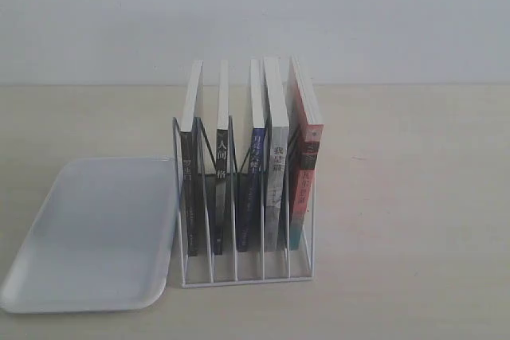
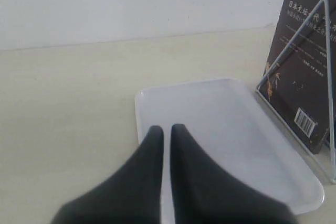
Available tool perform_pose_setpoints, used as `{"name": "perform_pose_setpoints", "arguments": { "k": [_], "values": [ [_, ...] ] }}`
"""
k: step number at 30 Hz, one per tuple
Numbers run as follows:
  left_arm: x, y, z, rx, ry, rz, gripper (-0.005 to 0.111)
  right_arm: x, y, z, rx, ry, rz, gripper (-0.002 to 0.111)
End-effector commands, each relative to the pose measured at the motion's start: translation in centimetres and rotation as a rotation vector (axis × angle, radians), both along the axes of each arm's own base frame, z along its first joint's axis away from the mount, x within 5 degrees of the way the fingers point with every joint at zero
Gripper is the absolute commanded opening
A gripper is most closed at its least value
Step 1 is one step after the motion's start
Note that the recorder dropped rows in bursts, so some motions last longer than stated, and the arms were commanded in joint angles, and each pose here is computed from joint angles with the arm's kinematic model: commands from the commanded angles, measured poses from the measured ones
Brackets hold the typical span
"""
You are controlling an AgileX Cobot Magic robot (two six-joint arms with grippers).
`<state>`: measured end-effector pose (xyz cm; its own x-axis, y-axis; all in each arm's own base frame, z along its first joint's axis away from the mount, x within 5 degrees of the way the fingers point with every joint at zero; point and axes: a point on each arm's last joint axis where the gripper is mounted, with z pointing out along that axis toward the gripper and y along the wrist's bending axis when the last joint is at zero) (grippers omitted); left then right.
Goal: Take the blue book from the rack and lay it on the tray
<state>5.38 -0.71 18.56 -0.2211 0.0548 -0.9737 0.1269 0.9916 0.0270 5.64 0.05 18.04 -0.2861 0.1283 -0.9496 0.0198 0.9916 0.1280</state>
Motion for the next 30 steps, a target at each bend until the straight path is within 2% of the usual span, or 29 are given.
{"name": "perform_pose_setpoints", "arguments": {
  "k": [1,19,25,30],
  "values": [
    [0.0,0.0,-0.1,-0.006,-0.001,0.005,0.005,0.0,0.0,0.1,-0.014,-0.013,-0.002,0.000],
    [0.0,0.0,-0.1,-0.006,-0.001,0.005,0.005,0.1,0.0,0.3,-0.013,-0.036,-0.001,0.000],
    [0.0,0.0,-0.1,-0.006,-0.001,0.005,0.005,0.4,0.1,2.6,-0.006,-0.284,0.011,0.000],
    [0.0,0.0,-0.1,-0.006,-0.001,0.005,0.005,-0.2,0.3,5.7,0.001,-0.630,0.028,0.000]
  ]
}}
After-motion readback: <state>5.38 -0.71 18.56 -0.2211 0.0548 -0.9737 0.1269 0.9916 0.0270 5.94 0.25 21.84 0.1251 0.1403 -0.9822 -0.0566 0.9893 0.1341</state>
